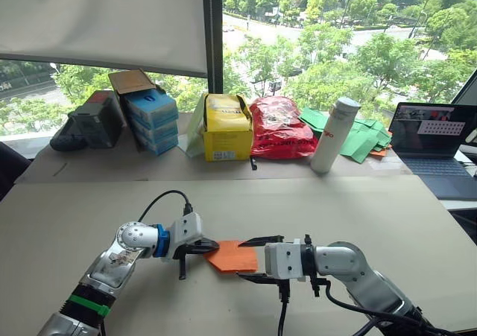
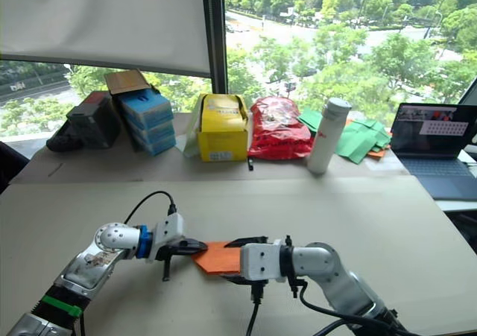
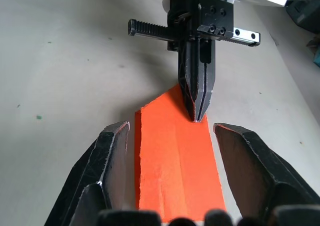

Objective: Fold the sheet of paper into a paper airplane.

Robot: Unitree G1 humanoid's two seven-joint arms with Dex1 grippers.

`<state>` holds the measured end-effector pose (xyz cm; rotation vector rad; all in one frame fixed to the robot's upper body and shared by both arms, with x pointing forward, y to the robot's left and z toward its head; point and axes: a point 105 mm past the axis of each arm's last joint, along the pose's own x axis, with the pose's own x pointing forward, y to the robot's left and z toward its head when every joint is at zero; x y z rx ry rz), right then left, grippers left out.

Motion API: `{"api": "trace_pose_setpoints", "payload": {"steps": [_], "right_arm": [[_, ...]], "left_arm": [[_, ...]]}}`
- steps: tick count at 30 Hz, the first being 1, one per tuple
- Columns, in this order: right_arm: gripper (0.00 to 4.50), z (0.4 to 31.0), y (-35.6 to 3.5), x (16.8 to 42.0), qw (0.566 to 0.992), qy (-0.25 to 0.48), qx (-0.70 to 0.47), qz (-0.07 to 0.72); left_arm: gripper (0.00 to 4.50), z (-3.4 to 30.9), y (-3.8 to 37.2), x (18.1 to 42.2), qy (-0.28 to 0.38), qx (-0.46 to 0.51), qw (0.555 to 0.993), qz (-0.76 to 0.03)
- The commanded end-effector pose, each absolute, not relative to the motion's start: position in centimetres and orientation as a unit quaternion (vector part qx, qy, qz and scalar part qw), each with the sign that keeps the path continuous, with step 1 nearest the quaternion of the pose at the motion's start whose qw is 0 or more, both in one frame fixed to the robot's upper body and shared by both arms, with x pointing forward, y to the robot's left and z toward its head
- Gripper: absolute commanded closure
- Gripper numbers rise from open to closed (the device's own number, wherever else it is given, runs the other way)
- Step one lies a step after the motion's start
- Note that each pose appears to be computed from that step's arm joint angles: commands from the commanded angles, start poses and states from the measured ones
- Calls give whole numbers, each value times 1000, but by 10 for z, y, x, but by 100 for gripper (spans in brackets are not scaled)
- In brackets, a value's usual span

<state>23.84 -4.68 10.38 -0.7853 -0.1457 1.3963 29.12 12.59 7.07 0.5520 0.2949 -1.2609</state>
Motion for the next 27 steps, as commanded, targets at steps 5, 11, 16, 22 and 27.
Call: {"api": "trace_pose_setpoints", "payload": {"steps": [5, 11, 16, 22, 27], "right_arm": [[150, 96, -43, 254, 681, -80, -382, 620], [150, 90, -38, 262, 684, -82, -383, 616], [150, 93, -37, 269, 696, -86, -381, 603], [203, 97, -38, 274, 692, -90, -388, 602], [372, 97, -40, 273, 686, -89, -391, 607]], "left_arm": [[447, 45, 137, 292, 183, 286, 747, -571], [447, 42, 145, 295, 188, 296, 746, -566], [447, 45, 137, 299, 179, 301, 740, -574], [450, 46, 137, 302, 176, 315, 730, -581], [450, 43, 138, 304, 178, 324, 725, -581]]}}
